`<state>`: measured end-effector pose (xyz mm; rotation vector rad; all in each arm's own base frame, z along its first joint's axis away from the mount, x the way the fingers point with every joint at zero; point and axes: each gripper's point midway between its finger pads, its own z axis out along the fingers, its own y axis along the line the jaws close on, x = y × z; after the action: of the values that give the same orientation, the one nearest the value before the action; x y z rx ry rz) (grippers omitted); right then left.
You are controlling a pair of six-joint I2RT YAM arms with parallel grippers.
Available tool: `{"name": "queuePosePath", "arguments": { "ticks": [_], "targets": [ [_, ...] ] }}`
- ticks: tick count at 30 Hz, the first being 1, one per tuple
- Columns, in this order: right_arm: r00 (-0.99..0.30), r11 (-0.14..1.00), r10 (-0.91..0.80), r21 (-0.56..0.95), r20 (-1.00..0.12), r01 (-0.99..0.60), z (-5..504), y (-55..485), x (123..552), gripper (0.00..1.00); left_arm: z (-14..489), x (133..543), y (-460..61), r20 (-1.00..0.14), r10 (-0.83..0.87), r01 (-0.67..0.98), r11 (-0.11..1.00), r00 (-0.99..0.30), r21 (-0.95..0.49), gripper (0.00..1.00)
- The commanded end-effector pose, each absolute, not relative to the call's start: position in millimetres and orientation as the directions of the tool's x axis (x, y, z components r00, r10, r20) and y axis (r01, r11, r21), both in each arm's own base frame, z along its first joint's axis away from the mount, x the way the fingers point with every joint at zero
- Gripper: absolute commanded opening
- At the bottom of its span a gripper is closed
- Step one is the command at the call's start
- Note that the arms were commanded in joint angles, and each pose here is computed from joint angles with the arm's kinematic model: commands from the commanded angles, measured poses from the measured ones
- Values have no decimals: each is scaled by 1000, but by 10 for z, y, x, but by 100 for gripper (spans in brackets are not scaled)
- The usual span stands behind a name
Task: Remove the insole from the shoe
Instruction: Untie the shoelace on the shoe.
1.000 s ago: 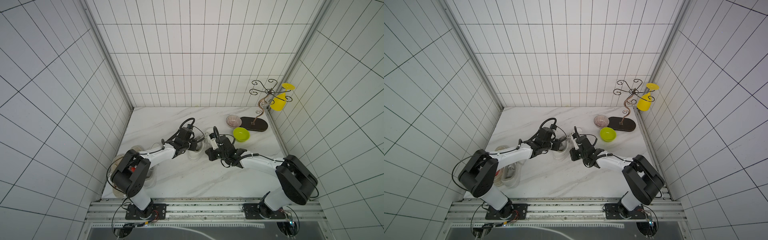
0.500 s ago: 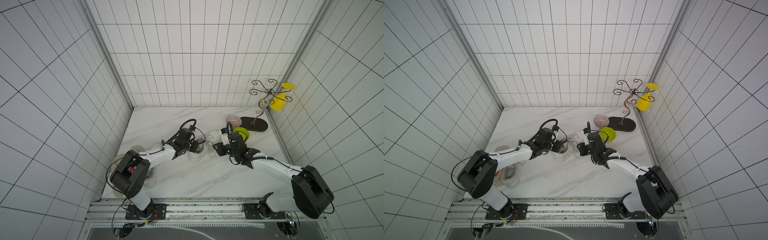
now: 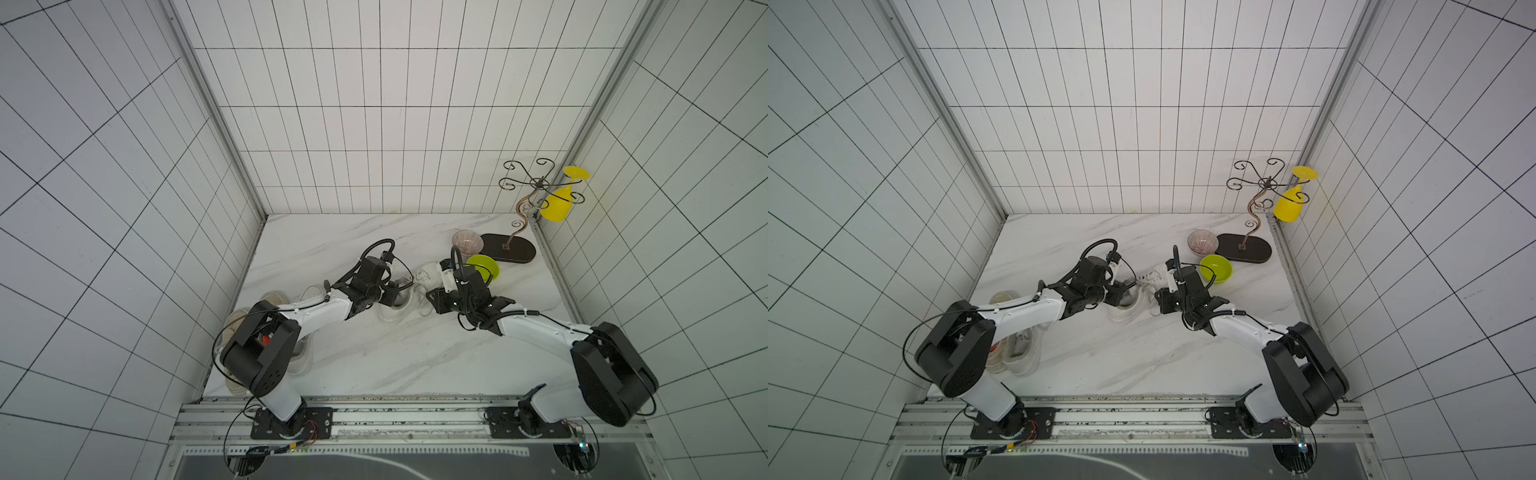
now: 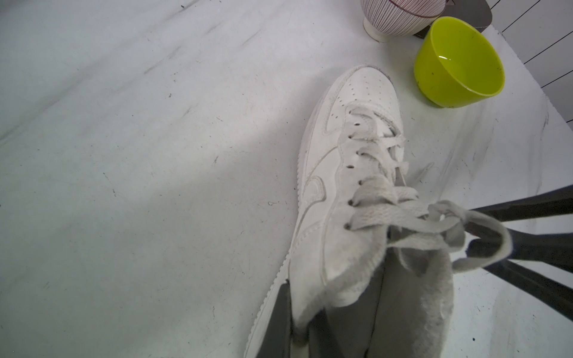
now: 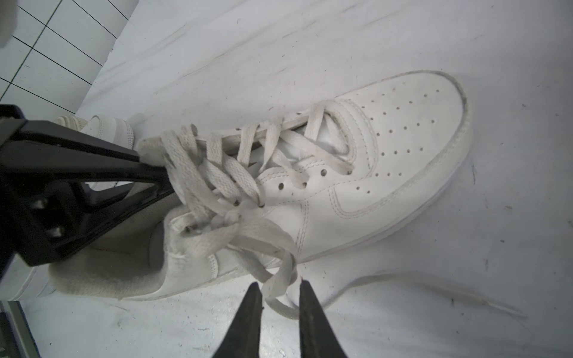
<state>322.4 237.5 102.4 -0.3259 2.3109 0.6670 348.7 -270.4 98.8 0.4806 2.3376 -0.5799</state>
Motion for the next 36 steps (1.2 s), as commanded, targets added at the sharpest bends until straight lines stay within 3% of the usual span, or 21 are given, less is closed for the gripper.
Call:
{"name": "queuePosePath", "arguments": {
  "ticks": [1,17,28,36],
  "targets": [
    [-738,834,-48,380,-673,-400,879,2369,3149,23,1191,3472,-2880,-729,175,538,789,-662,-298,0],
    [-669,843,-67,317,-740,-435,1092,2409,3352,23,1183,3413,-2964,-724,207,567,769,-658,-295,0],
    [-659,848,-68,304,-749,-434,1146,2366,3308,1,1140,3459,-2906,-718,202,535,800,-666,-272,0],
    [-652,885,-32,281,-757,-370,1171,2191,3289,0,1096,3557,-2774,-709,166,469,846,-685,-255,0]
  ]
}}
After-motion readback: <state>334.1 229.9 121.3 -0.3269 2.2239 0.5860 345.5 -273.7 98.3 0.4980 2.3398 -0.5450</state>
